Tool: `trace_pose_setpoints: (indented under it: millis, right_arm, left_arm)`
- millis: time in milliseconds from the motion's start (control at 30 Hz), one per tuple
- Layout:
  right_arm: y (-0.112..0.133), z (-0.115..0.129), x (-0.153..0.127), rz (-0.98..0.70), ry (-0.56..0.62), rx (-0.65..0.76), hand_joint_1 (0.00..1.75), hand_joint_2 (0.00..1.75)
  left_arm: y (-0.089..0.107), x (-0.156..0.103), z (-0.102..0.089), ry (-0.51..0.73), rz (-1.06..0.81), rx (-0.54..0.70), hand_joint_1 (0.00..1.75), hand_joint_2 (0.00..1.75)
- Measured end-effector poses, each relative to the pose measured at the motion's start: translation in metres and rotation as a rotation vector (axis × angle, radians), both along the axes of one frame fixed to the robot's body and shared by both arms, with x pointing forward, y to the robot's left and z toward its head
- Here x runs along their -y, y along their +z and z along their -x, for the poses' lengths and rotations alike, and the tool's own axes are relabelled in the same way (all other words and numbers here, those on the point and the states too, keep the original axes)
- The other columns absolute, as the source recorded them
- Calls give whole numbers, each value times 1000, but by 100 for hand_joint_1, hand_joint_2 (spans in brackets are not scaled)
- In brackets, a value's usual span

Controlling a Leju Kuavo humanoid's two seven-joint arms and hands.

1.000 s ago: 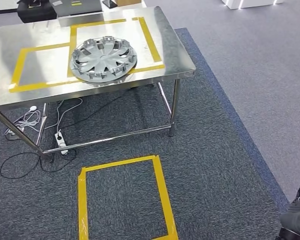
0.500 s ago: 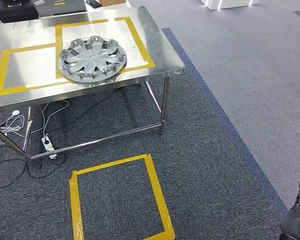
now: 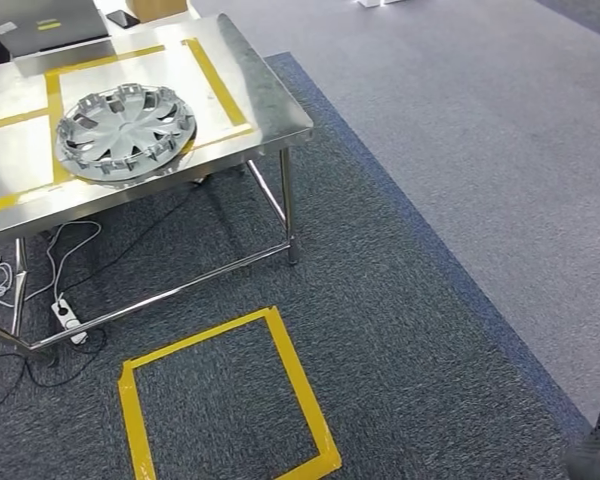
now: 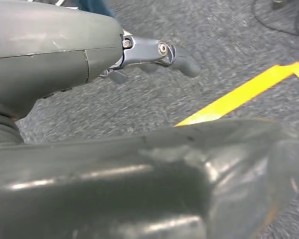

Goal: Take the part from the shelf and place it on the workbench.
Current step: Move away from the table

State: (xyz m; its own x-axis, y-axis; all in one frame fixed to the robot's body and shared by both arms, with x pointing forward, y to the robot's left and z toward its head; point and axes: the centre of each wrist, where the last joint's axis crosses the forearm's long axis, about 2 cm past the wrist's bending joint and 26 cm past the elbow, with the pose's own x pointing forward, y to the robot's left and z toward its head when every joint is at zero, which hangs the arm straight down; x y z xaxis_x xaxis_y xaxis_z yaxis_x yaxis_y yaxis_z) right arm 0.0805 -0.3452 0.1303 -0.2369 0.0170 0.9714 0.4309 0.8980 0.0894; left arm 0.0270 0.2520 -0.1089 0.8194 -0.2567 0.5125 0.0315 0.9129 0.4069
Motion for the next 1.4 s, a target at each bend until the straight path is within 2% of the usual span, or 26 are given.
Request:
trace_pose_setpoints:
  millis: [1400]
  right_arm:
    - [-3, 7, -1, -15, -13, -32, 0, 0]
  left_arm:
    - [0, 1, 4, -23, 5, 11, 0, 0]
